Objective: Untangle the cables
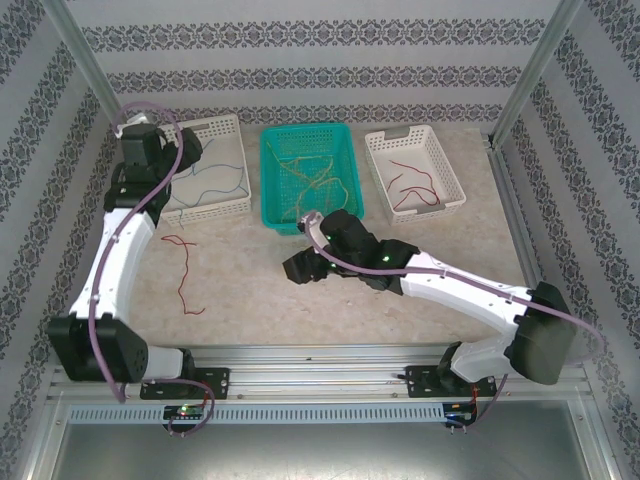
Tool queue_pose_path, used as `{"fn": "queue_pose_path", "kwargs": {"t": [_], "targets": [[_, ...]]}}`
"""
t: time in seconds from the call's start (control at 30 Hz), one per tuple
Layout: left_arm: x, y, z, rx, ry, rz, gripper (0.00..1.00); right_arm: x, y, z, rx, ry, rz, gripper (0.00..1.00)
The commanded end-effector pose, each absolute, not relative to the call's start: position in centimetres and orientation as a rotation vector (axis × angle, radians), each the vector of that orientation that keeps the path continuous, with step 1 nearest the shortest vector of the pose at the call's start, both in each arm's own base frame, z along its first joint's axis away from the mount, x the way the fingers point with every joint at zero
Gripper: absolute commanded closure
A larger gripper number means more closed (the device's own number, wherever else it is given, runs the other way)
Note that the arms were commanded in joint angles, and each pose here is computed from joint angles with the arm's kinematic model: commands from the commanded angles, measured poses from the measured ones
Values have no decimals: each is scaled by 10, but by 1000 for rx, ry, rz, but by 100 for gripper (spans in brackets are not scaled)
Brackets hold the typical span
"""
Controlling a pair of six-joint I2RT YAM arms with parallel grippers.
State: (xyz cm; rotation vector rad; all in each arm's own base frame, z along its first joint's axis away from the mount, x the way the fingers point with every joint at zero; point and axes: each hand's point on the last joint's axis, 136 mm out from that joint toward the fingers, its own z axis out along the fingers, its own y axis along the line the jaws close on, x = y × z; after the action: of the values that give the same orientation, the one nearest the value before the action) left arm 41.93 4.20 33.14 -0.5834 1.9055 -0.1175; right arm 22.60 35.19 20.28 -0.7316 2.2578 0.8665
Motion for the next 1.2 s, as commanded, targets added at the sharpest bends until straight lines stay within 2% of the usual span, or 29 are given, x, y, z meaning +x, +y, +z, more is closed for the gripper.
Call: {"fn": "queue_pose_path", "kwargs": {"t": [0.0, 0.2, 0.37, 0.57, 0.9, 1.17], "targets": [[386, 39, 344, -603, 1892, -118, 0, 231, 378, 216, -767, 2199, 905, 33], [337, 32, 352, -573, 1872, -156, 0, 239, 433, 197, -843, 2225, 969, 33], [301, 36, 344, -588, 1833, -137, 0, 236, 493, 189, -933, 2199, 1061, 33], [267, 46, 327, -617, 1789, -81, 0, 224, 543, 155, -981, 2257, 1196, 34], [252, 57, 311, -676, 1725, -46, 0, 185, 578, 95, -985, 2368, 1400, 34], [249, 60, 310, -681, 1716, -30, 0, 171, 602, 79, -963, 2387, 1533, 34]]}}
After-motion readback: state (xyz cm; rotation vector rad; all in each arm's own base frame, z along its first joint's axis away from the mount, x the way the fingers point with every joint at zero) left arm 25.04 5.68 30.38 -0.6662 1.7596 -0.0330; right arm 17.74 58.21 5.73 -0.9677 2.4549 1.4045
